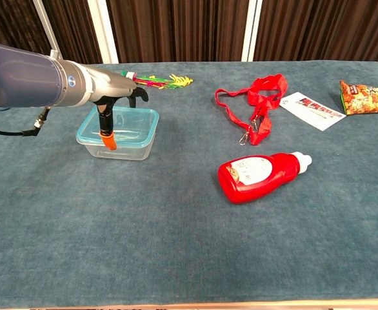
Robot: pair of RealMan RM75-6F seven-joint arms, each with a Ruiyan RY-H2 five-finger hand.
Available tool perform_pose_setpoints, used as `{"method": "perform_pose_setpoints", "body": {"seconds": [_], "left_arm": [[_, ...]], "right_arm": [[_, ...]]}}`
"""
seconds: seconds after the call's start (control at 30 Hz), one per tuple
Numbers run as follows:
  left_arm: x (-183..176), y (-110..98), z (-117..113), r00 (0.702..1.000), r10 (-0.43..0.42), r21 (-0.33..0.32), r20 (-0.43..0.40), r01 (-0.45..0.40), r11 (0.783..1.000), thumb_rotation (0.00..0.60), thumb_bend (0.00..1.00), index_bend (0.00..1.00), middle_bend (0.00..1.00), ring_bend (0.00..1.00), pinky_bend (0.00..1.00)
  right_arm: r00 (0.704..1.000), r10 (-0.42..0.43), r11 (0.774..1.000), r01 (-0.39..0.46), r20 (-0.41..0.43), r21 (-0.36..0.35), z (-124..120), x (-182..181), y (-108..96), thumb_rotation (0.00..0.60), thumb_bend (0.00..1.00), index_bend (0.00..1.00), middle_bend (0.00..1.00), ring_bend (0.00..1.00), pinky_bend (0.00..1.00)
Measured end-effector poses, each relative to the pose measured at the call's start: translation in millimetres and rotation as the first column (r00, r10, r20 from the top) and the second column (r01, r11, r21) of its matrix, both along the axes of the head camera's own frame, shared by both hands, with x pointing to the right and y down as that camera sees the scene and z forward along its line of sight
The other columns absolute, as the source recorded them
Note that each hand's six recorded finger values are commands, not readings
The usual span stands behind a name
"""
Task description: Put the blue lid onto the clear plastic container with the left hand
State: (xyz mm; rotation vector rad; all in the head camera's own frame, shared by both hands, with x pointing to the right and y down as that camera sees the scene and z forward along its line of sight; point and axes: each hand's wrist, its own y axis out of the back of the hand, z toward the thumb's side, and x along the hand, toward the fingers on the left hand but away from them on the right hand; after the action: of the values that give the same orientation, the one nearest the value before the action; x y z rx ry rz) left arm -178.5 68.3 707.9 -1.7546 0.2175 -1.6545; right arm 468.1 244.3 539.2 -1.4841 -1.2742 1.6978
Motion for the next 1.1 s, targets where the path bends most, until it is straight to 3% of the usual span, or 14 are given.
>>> {"method": "perform_pose_setpoints", "body": {"seconds": [0.6, 1.1], "left_arm": [[-1.9, -0.8, -1.9, 1.0, 0.019, 0.001, 0.012, -0.019, 1.0, 0.6, 0.13, 0.0, 0.02, 0.0, 0.0], [-6.3, -2.7, -9.2, 0.998, 0.05, 0.028, 0.029, -0.051, 0.998, 0.6, 0.13, 0.0, 0.0, 0.0, 0.0]], "right_arm": [[1.0, 0.0, 1.0, 0.0, 0.0, 0.001, 0.1, -0.2, -0.1, 0.6, 0.39, 0.06, 0.04, 0.03, 0.0], [1.0, -0.006, 1.0, 0.006, -0.001, -0.006, 1.9, -1.2, -0.2, 0.6, 0.39, 0.06, 0.04, 0.03, 0.0]]}}
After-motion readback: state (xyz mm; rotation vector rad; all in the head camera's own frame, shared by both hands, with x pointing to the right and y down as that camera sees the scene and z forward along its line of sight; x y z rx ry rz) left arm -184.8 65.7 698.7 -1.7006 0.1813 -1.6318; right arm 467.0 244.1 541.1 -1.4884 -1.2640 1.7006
